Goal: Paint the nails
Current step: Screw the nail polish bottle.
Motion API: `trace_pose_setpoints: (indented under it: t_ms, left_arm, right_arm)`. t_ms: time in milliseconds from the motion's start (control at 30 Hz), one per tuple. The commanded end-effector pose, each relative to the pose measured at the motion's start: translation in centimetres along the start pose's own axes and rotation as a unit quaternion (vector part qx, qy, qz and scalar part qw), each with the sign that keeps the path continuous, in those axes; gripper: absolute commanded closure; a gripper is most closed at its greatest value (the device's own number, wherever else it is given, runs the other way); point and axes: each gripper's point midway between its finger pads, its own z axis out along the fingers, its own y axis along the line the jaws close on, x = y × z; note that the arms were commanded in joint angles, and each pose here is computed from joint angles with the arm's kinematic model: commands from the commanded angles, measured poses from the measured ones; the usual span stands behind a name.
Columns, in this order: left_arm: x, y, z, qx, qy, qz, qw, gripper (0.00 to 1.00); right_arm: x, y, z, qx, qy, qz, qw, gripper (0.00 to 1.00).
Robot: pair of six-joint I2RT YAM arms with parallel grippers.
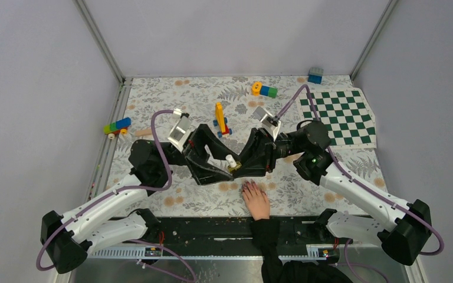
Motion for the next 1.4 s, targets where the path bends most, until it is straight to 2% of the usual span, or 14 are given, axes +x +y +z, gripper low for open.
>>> trace_pose_setpoints:
  t_ms: [0,33,67,100,233,333,700,867,1000,1133,1200,1267,1367]
  left_arm:
    - [2.4,0.6,-0.3,-0.014,0.045,-0.032,0.998,0.17]
    - [2.4,0.9,-0.4,-0.024,0.044,-0.032,0.998,0.13]
    - [2.3,1.2,-0.4,-0.035,0.041,-0.03,0.998,0.04]
    - [2.2,1.5,-0.5,-0.045,0.039,-0.028,0.998,0.01]
    - [2.0,3.3,-1.2,-0.097,0.02,-0.025,0.995,0.01]
    - [1.2,4.9,-2.3,-0.144,-0.015,-0.029,0.989,0.01]
    - [-0.3,7.0,-4.1,-0.203,-0.066,-0.028,0.976,0.01]
    - [-0.9,5.6,-4.0,-0.175,-0.077,-0.002,0.982,0.01]
    - [-0.8,6.1,-4.2,-0.192,-0.077,-0.008,0.978,0.01]
    - [-1.1,8.3,-5.2,-0.252,-0.098,-0.022,0.962,0.01]
    - [-1.1,9.9,-6.2,-0.3,-0.116,-0.034,0.946,0.01]
    - [-0.9,12.1,-7.5,-0.364,-0.126,-0.057,0.921,0.01]
    - [-0.8,13.1,-7.9,-0.389,-0.123,-0.067,0.911,0.01]
  right_arm:
    - [-3.9,0.3,-0.2,0.036,-0.059,-0.096,0.993,1.0]
    - [-3.7,0.0,-0.3,0.044,-0.059,-0.096,0.993,1.0]
    - [-3.6,-0.4,-0.4,0.056,-0.06,-0.099,0.992,1.0]
    - [-3.5,-0.8,-0.6,0.068,-0.06,-0.106,0.99,1.0]
    - [-2.7,-2.1,-1.2,0.111,-0.05,-0.109,0.987,1.0]
    - [-2.4,-2.4,-1.4,0.12,-0.047,-0.11,0.986,1.0]
    - [-1.5,-4.6,-2.2,0.173,-0.041,-0.113,0.978,1.0]
    - [-0.8,-8.1,-3.8,0.265,-0.033,-0.104,0.958,1.0]
    - [-0.4,-10.5,-5.2,0.329,-0.041,-0.102,0.938,1.0]
    - [-0.4,-12.1,-6.6,0.389,-0.056,-0.105,0.914,1.0]
    - [-0.1,-12.6,-7.0,0.415,-0.057,-0.111,0.901,1.0]
    - [0.2,-13.0,-7.1,0.437,-0.052,-0.122,0.89,1.0]
    - [0.6,-13.4,-6.9,0.462,-0.04,-0.135,0.875,1.0]
